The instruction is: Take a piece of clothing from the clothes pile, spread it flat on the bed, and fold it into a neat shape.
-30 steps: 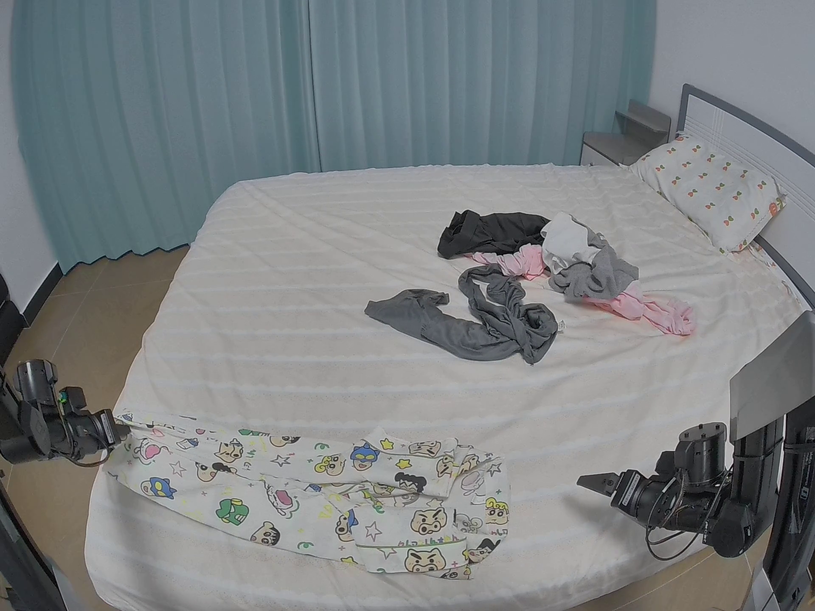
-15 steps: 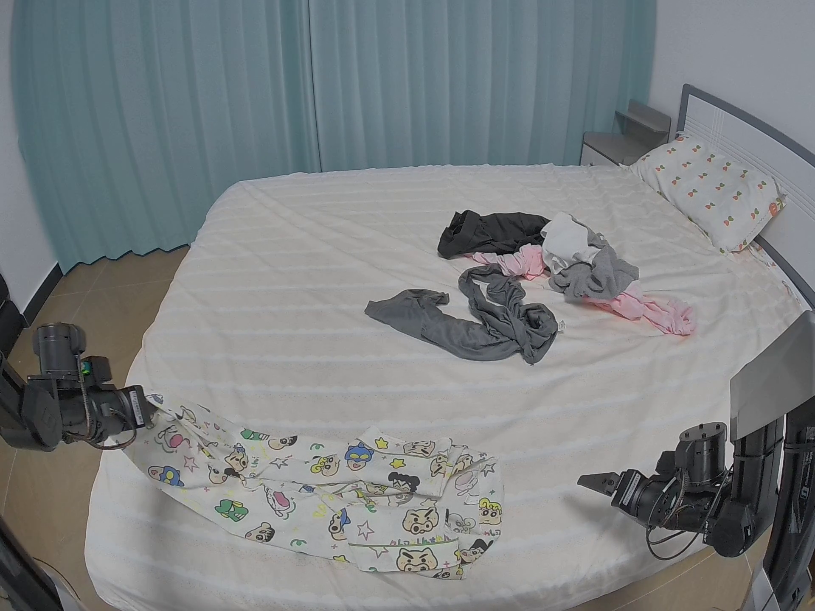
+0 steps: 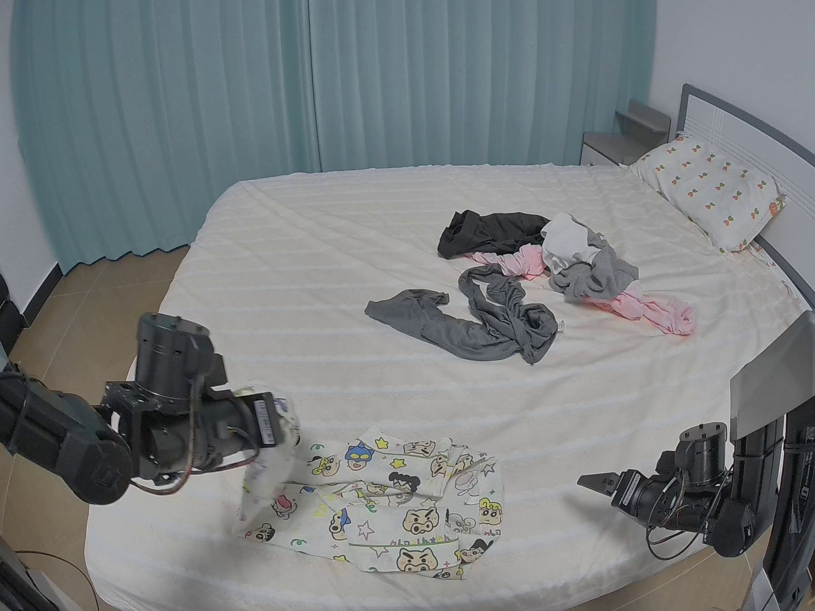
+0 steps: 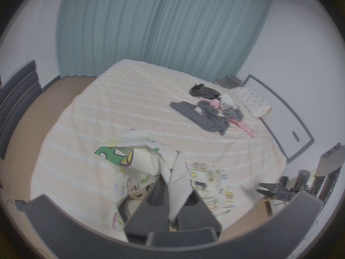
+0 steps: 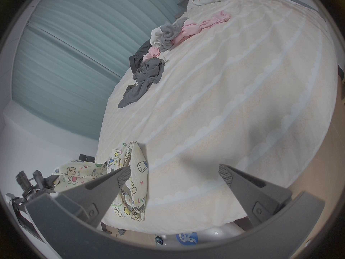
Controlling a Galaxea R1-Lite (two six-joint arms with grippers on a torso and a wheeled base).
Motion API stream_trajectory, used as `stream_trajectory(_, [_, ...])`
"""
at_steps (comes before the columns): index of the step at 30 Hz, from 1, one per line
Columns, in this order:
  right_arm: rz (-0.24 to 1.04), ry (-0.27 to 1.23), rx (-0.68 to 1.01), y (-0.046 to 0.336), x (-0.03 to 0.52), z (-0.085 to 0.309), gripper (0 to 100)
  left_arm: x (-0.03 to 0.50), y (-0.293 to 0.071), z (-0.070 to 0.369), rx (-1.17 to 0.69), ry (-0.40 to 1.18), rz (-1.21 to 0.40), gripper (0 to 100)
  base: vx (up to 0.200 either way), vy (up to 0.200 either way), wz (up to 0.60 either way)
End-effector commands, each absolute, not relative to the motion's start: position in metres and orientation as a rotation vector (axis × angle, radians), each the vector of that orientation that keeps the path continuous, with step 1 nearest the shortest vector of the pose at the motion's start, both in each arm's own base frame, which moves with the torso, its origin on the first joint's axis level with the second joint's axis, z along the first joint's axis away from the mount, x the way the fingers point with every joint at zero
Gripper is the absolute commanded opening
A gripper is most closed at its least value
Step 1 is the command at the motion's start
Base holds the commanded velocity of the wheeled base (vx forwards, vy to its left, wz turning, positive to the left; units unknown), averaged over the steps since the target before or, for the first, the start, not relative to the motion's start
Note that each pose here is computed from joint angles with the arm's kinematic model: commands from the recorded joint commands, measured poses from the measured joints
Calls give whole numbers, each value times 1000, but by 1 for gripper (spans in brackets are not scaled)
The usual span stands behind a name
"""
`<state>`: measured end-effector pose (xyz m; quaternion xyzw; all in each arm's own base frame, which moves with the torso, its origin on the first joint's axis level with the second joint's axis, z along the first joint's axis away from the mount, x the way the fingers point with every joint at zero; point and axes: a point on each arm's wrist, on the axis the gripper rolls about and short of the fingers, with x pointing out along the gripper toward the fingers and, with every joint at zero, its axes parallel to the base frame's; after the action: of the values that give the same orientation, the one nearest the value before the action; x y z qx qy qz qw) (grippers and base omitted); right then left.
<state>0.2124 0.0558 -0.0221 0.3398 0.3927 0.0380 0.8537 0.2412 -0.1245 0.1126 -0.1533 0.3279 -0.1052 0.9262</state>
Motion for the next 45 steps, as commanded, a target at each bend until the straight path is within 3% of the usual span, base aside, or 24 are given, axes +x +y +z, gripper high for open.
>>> stream_trajectory(1, [81, 831, 711, 55, 210, -22, 100, 238, -184, 102, -324, 713, -300, 0, 0, 0, 0])
stream_trajectory(7, [83, 830, 710, 56, 210, -22, 100, 235, -215, 85, -360, 744, -348, 0, 0, 0, 0])
stream_trajectory(21, [87, 830, 708, 57, 211, -23, 100, 225, -246, 77, -369, 713, -456, 0, 0, 0, 0])
stream_trajectory(22, [88, 830, 706, 57, 211, -23, 100, 226, -246, 75, -367, 715, -454, 100, 0, 0, 0])
stream_trajectory(36, [89, 841, 704, 58, 209, -24, 100, 226, -243, 92, -420, 635, -448, 100, 0, 0, 0])
stream_trajectory(45, [88, 846, 703, 58, 209, -24, 100, 218, -176, 106, -497, 622, -328, 100, 0, 0, 0])
